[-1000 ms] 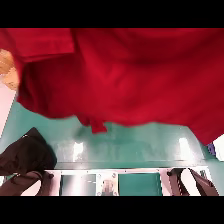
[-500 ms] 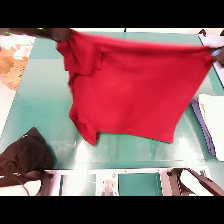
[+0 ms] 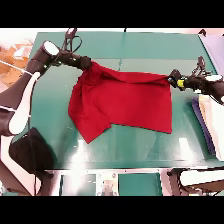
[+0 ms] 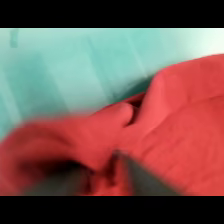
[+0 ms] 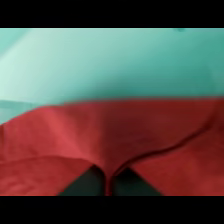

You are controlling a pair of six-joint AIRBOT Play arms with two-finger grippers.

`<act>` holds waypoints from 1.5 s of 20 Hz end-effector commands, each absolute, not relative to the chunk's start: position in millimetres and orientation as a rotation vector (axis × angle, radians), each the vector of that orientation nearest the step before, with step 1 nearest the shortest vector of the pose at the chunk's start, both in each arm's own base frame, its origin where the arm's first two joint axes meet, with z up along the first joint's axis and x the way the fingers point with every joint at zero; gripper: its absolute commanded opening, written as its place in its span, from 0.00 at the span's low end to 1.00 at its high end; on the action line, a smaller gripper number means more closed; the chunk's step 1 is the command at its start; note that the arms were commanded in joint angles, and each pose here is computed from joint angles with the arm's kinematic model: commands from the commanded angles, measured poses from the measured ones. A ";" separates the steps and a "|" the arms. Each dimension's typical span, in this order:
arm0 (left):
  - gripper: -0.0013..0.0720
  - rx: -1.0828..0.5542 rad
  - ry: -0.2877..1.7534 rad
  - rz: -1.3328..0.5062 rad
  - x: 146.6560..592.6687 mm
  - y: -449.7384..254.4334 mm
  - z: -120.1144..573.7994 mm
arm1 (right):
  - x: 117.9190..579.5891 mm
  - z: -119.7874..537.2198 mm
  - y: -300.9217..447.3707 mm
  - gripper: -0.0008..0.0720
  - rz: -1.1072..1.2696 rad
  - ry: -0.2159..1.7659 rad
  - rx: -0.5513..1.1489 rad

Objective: Fold the shirts.

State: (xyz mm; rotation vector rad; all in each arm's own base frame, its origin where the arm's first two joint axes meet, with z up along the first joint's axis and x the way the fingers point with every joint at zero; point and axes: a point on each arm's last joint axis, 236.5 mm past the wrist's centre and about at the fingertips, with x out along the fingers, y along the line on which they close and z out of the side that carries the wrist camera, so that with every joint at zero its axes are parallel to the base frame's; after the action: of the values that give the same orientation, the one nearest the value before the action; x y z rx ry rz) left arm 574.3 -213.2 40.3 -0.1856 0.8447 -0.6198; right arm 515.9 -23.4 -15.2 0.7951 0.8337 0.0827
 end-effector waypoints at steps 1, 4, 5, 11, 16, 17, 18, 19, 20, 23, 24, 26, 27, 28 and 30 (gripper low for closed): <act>0.87 -0.191 0.897 -0.650 569.2 -214.6 31.9 | 511.8 -25.7 -29.1 0.44 0.122 0.896 0.833; 0.67 -0.146 1.004 -0.718 544.2 -194.7 52.7 | 480.3 -0.6 -44.0 0.38 0.221 0.966 0.900; 0.23 -0.135 1.054 -0.729 533.6 -179.6 59.8 | 465.7 5.0 -47.9 0.27 0.247 0.995 0.920; 0.05 -0.242 1.337 -0.684 463.2 -109.8 57.0 | 369.3 -8.9 -62.4 0.26 0.172 1.176 0.895; 0.05 -0.369 1.376 -0.547 385.8 -65.7 14.6 | 312.8 -29.5 -68.8 0.26 0.050 1.178 0.970; 0.05 -0.404 1.365 -0.496 373.3 -51.5 3.8 | 307.3 -32.0 -70.5 0.26 0.028 1.167 0.980; 0.05 -0.450 1.355 -0.433 364.2 -35.3 -7.6 | 302.7 -35.1 -70.1 0.27 0.012 1.161 0.987; 0.05 -0.505 1.344 -0.366 359.1 -18.6 -20.3 | 299.7 -37.5 -67.3 0.28 0.009 1.165 0.993; 0.27 -0.563 1.334 -0.329 357.9 -10.3 -29.6 | 297.0 -40.5 -64.4 0.28 0.011 1.174 1.000; 0.91 -0.633 1.328 -0.304 363.5 -17.6 -49.8 | 291.8 -49.9 -61.1 0.29 -0.003 1.186 1.016; 0.91 -0.625 1.348 -0.325 364.6 -28.8 -57.8 | 291.2 -52.9 -61.7 0.38 -0.012 1.185 1.018; 0.91 -0.601 1.402 -0.358 364.9 -53.5 -80.4 | 288.2 -58.0 -59.7 0.44 -0.020 1.192 1.027; 0.91 -0.609 1.409 -0.369 368.0 -64.8 -88.9 | 287.2 -59.8 -59.1 0.44 -0.022 1.194 1.030; 0.91 -0.634 1.399 -0.381 373.8 -75.9 -93.6 | 286.9 -61.3 -59.4 0.44 -0.027 1.193 1.031; 0.91 -0.680 1.364 -0.428 385.3 -98.0 -97.4 | 286.0 -63.6 -59.5 0.54 -0.034 1.194 1.032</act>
State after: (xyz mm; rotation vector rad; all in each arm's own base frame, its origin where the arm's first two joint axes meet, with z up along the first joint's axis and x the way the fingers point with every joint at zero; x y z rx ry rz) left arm 372.1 -72.6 -83.0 -0.6363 1.3966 -0.4001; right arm 288.2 -59.4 -58.7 1.0286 1.1931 -0.0198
